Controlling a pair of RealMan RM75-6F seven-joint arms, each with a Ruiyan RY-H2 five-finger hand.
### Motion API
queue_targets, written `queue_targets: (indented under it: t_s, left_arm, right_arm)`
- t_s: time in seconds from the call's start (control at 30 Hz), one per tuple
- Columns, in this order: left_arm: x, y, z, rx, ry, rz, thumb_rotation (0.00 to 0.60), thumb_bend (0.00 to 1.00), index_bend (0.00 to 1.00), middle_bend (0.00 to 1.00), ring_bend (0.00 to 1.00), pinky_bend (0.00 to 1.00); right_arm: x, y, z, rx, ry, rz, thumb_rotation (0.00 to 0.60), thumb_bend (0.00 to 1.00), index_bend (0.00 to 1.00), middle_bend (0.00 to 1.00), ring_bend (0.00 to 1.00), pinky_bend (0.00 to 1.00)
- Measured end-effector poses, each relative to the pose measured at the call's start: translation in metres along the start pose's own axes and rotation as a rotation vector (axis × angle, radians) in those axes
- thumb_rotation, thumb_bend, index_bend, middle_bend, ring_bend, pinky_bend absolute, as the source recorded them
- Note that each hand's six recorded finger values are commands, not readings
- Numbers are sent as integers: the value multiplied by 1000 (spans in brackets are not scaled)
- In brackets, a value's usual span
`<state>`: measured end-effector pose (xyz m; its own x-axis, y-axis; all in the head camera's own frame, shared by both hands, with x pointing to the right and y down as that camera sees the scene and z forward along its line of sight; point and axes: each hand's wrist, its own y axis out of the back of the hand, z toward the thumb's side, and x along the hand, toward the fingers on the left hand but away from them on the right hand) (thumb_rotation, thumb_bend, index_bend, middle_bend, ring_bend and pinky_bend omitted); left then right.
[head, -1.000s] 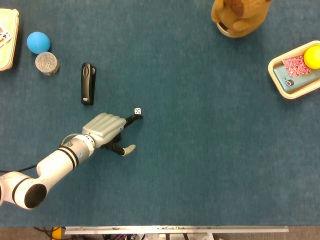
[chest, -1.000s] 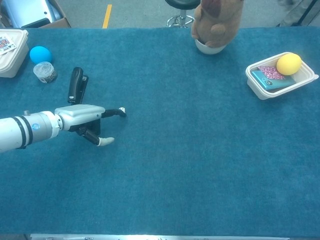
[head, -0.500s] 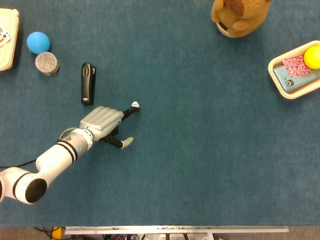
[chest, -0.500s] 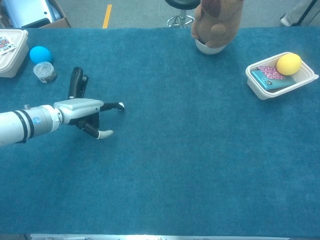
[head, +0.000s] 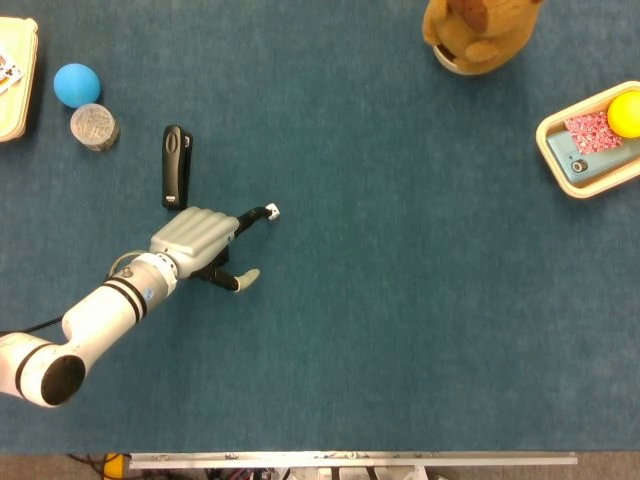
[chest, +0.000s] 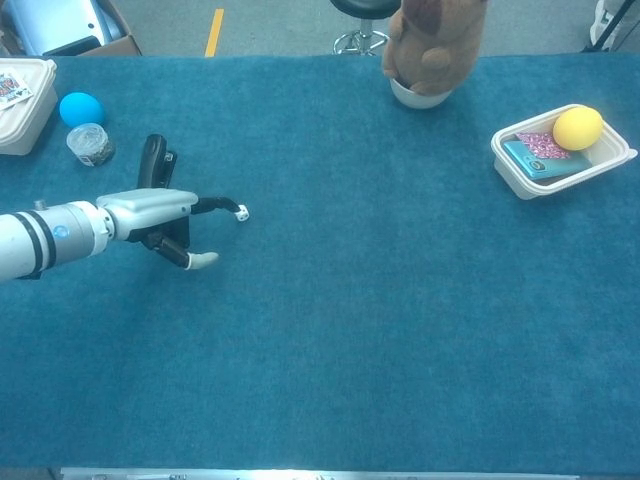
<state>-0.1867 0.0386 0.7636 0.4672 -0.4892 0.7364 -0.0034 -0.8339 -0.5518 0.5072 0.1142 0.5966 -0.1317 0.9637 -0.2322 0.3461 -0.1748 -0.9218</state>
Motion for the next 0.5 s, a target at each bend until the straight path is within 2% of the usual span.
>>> queue_targets:
  t_s: [0.5]
  left_arm:
    - [2,-4,-6,21,19,-2,351,364,42,1000,1000,1000]
  right_arm:
    - [3,2,-1,0,-4,-5,600,289,373,231,14,63]
